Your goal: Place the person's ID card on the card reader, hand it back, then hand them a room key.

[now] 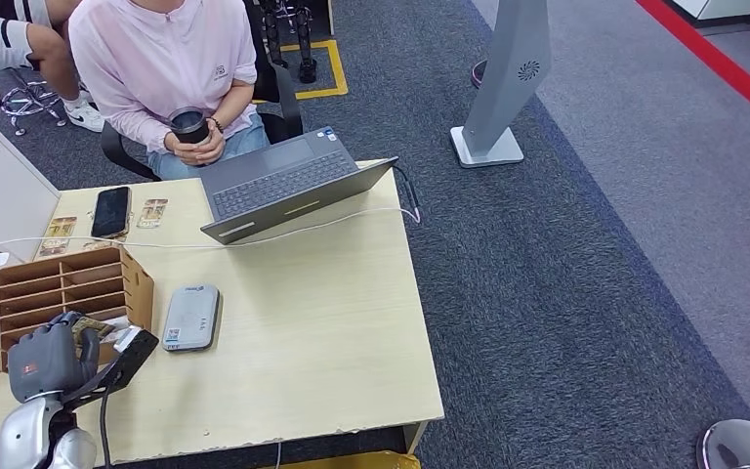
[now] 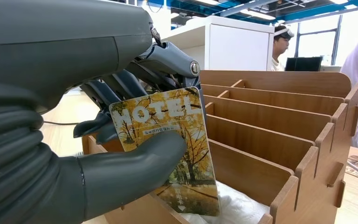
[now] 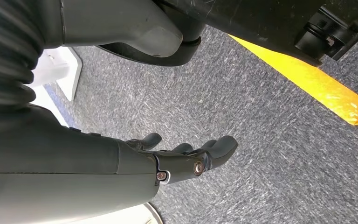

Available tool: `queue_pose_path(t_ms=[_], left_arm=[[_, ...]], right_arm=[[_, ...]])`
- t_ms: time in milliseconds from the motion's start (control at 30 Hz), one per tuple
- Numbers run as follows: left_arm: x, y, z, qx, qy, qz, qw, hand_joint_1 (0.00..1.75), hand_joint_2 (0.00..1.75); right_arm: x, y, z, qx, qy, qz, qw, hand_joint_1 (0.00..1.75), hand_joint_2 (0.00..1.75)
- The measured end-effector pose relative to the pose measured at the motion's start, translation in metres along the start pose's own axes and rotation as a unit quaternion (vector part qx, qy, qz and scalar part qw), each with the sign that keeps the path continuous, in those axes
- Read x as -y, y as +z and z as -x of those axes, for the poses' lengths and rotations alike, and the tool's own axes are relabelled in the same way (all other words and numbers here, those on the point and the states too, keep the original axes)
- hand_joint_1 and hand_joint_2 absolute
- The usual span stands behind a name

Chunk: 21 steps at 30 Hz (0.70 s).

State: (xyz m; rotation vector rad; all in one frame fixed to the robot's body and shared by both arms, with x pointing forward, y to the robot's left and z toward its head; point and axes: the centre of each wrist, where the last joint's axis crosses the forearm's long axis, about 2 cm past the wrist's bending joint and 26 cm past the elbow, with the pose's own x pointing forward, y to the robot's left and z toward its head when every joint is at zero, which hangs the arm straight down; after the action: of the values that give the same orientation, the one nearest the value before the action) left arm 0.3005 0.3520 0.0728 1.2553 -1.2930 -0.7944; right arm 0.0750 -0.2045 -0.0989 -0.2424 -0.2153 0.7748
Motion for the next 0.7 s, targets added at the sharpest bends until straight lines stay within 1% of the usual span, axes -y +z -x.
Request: queue_pose_path(t_ms=[300,400,500,700], left_arm=[[-0.003,-0.003,0.001,0.008,0.001,-0.007,1.000,1.75,1.75],[-0.009,-0.006,-0.002,0.017,0.003,-0.018,1.000,1.75,1.75],[-0.027,-0.012,-0.016,0.046,0.006,-0.053,0.998,1.75,1.75],[-0.095,-0.028,-0.068,0.146,0.028,-0.153,0.977,1.75,1.75]], right_arm=[[0.000,0.000,0.000,0.003,0.000,0.000,1.000,0.00,1.75],[0.000,0.000,0.001,0.002,-0.003,0.000,1.000,0.00,1.75],[0.001,0.000,0.001,-0.001,-0.012,0.000,1.000,0.00,1.75],[0.001,-0.001,0.002,-0.007,-0.030,0.004,1.000,0.00,1.75]])
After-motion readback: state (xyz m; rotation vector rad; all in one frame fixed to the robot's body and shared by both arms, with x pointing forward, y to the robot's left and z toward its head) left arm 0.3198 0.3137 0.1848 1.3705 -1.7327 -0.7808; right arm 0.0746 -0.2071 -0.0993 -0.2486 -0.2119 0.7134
